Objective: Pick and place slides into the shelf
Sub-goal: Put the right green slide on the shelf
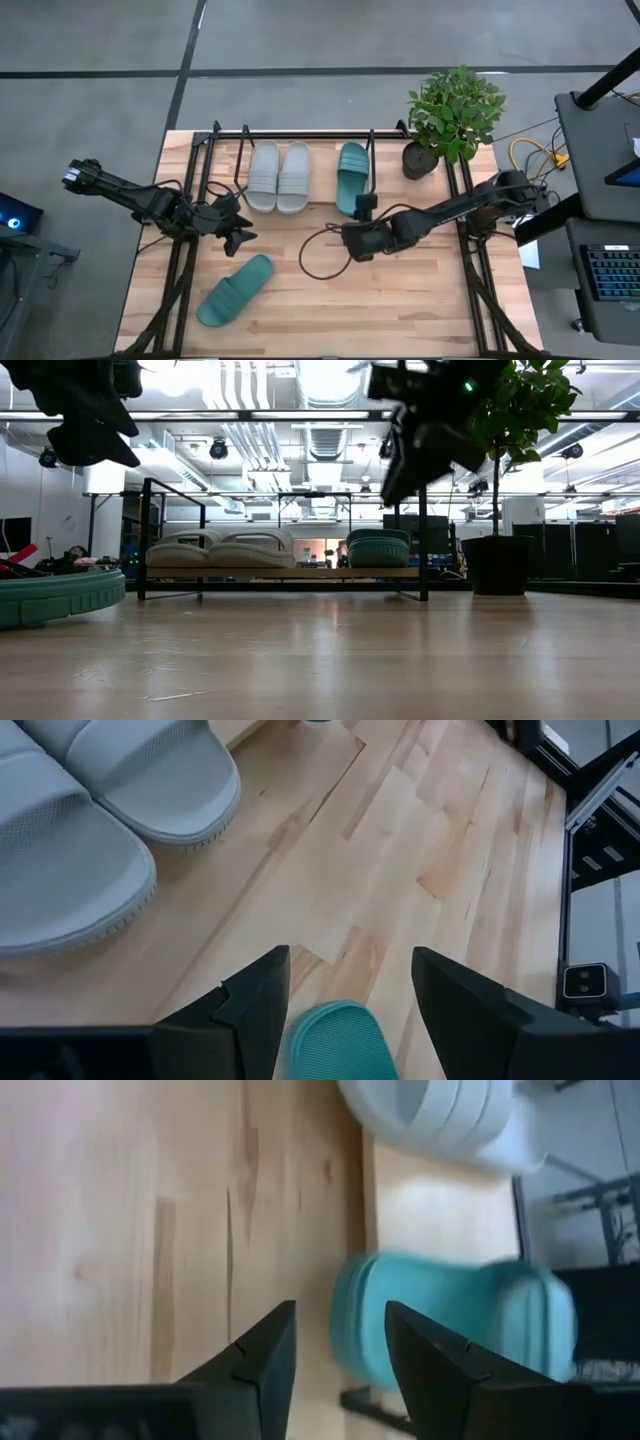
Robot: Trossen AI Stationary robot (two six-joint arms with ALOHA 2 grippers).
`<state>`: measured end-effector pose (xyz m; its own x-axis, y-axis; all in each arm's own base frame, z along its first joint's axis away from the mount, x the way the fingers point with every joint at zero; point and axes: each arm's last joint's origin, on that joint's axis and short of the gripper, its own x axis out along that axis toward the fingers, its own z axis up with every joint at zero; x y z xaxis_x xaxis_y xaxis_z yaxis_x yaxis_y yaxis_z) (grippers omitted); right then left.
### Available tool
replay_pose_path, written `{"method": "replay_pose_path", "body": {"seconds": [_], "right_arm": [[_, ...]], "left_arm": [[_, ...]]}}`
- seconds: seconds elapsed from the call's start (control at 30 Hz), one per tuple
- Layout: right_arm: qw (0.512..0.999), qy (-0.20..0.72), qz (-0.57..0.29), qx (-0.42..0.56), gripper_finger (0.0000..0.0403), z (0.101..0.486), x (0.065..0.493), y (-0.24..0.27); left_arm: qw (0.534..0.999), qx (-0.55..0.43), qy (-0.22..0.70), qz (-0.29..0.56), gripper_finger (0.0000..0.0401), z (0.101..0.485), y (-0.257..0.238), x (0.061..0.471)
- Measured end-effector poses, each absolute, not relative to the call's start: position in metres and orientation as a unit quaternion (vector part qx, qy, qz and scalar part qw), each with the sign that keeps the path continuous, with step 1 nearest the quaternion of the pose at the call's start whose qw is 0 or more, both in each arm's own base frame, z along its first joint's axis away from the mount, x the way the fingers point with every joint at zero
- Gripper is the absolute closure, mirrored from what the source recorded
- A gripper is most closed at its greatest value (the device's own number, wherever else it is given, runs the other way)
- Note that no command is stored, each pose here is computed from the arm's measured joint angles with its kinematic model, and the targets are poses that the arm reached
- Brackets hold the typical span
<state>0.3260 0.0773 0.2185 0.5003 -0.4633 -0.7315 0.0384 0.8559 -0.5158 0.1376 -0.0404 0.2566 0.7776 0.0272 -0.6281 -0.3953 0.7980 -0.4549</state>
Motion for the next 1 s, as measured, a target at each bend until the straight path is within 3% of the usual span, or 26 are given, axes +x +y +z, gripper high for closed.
{"method": "replay_pose_path", "body": {"seconds": [0.27,0.43,1.0], "right_arm": [[0.81,0.496,-0.191,-0.25,0.0255,0.189,0.31,0.071],[0.818,0.475,-0.187,-0.264,0.0254,0.183,0.311,0.071],[0.859,0.442,-0.141,-0.218,0.0235,0.199,0.325,0.08]], "left_arm": [[0.896,-0.284,0.321,0.119,0.0205,0.254,-0.041,0.14],[0.895,-0.283,0.322,0.12,0.0205,0.254,-0.041,0.141],[0.895,-0.285,0.321,0.12,0.0205,0.254,-0.041,0.141]]}}
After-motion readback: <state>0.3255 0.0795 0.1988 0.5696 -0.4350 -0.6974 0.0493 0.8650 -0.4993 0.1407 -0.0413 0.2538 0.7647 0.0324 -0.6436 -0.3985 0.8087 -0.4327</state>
